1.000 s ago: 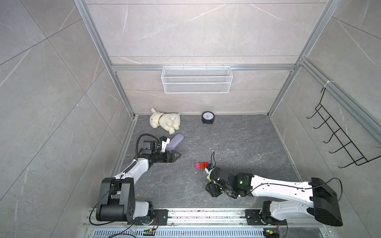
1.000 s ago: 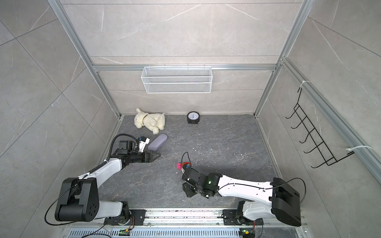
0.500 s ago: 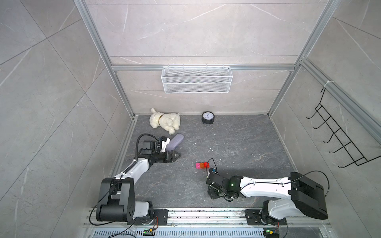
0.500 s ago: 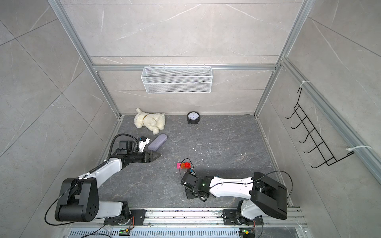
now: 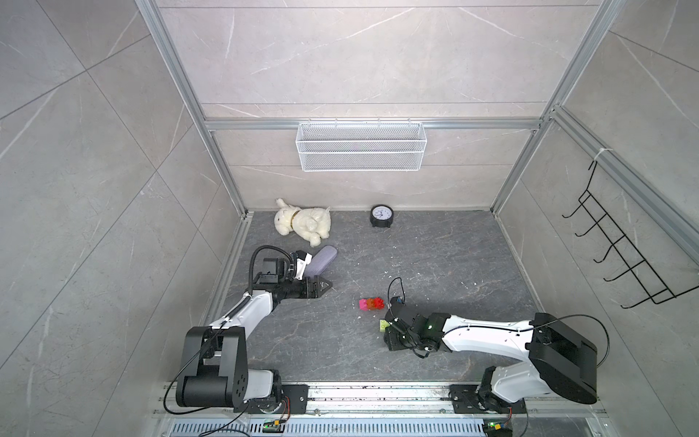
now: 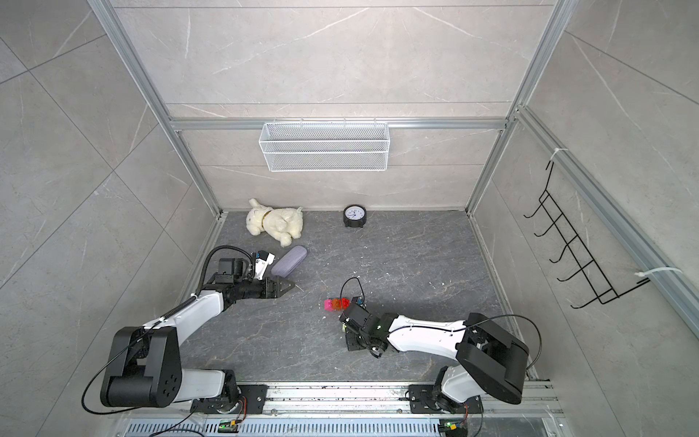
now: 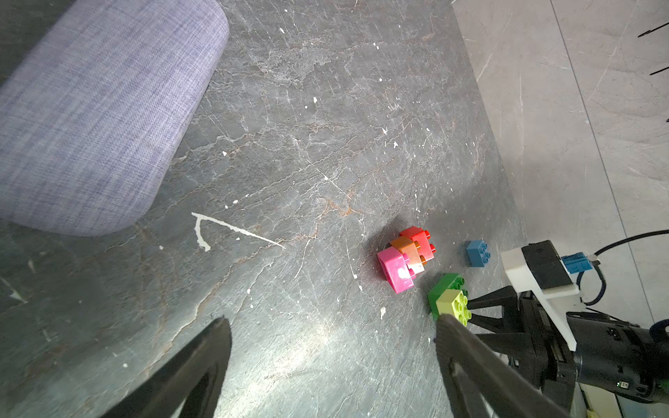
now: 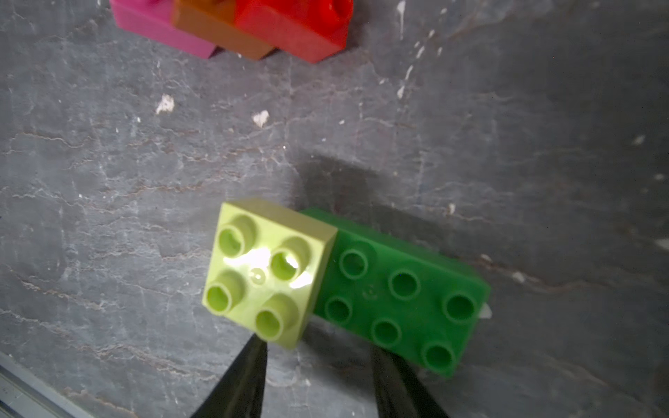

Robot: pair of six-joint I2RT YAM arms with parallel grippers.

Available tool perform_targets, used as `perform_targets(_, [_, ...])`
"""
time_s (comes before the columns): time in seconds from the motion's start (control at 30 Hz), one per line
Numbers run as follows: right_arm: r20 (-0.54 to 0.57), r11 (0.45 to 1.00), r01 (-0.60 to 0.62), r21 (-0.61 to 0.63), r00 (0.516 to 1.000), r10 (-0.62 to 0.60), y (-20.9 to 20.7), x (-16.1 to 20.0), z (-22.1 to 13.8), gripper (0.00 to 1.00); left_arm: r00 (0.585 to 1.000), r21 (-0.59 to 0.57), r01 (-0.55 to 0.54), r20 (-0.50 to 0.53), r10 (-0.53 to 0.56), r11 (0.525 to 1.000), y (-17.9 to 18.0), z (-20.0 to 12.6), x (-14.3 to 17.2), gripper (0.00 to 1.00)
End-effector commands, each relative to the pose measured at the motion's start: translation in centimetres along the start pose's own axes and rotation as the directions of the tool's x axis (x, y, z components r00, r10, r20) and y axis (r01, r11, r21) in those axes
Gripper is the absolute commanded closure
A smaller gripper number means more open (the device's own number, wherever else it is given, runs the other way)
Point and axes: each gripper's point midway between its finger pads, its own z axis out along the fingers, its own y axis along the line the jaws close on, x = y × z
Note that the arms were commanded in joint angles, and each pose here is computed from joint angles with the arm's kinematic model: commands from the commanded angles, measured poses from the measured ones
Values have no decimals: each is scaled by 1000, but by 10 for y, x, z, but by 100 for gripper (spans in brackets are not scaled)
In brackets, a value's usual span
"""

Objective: Assemble the letter y with lego
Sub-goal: Adjust the lego brick at the center of the board, then pick up the lego brick from the center of the board.

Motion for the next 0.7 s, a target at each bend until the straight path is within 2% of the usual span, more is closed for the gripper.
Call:
perform_targets(0.0, [-5,998,62,-21,998,-62,1,2,-10,49,999,19,-39,28,38,999,-7,-5,-5,9])
perform_targets(0.17, [-15,994,105,1,994,-105,-11,-3,-50,48,999,29,-42,32,41,999,-9,-6,-5,9])
perform_targets(0.33, [-98,997,21,71,995,-14,-44,-14,-77,48,999,50,-39,27,38,998,-15,-2,-3,10])
perform_targets(0.53, [-226,972,-60,225,968,112,-98,-16,-82,48,998,65,-57,16,56,996,-23,1,-2,10])
perform_targets(0.67, [-288,953,-62,298,946,152,-125,-12,-78,46,998,62,-63,19,62,996,-24,0,-2,10])
